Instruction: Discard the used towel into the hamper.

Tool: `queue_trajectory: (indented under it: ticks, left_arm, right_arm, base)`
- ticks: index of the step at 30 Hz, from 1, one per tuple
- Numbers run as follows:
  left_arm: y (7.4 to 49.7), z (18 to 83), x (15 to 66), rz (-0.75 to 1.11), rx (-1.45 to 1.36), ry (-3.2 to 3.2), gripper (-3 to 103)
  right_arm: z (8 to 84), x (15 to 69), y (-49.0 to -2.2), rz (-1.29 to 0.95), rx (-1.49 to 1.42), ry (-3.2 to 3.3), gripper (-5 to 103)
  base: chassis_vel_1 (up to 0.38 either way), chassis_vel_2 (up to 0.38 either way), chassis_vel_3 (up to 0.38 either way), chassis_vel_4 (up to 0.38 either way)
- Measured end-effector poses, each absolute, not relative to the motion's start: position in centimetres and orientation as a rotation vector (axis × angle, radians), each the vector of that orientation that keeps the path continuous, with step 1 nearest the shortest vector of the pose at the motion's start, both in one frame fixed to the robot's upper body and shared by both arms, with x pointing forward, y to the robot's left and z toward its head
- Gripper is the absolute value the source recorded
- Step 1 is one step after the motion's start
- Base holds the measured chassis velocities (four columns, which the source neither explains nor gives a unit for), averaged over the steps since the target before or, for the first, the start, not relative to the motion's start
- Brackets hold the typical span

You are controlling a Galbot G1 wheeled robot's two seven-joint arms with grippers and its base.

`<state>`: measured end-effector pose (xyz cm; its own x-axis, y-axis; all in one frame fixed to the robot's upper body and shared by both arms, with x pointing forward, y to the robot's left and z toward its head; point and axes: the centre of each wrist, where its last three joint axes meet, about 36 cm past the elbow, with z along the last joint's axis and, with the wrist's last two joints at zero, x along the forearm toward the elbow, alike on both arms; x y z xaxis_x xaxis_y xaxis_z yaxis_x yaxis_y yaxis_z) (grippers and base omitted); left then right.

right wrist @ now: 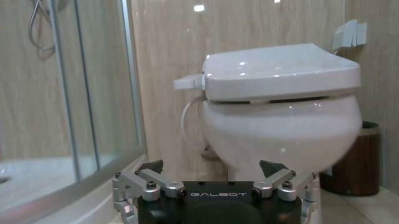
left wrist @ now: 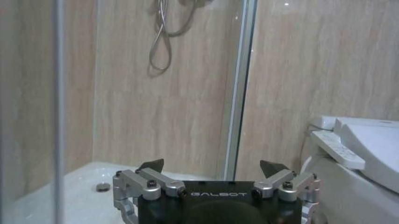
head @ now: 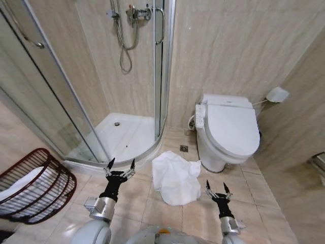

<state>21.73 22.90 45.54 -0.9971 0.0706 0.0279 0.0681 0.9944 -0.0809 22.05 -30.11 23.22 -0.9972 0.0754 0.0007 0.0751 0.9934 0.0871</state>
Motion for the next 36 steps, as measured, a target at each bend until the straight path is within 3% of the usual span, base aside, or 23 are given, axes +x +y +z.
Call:
queue_trajectory:
  ticks: [8,20,36]
  left_arm:
    - [22.9,45.5,21.7,0.124,-0.108,-3.107,100]
    - [22.9,45.5,21.7,0.125,-0.108,-3.106,100]
    - [22.9,45.5,21.7,0.124,-0.108,-3.107,100]
  right_arm:
    - [22.8,22.1,-30.7,0.149,0.086,3.126,100]
    - [23.0,25.7,-31.7,0.214,0.106,3.229,100]
    - [21.5,26.6,-29.8,0.204,0.173,3.38,100]
  base:
    - [-0.095,0.101,0.093,-0.082]
    - [0.055,0.01,0.014,0.057]
    - [0.098,0.098,0.095,0.088]
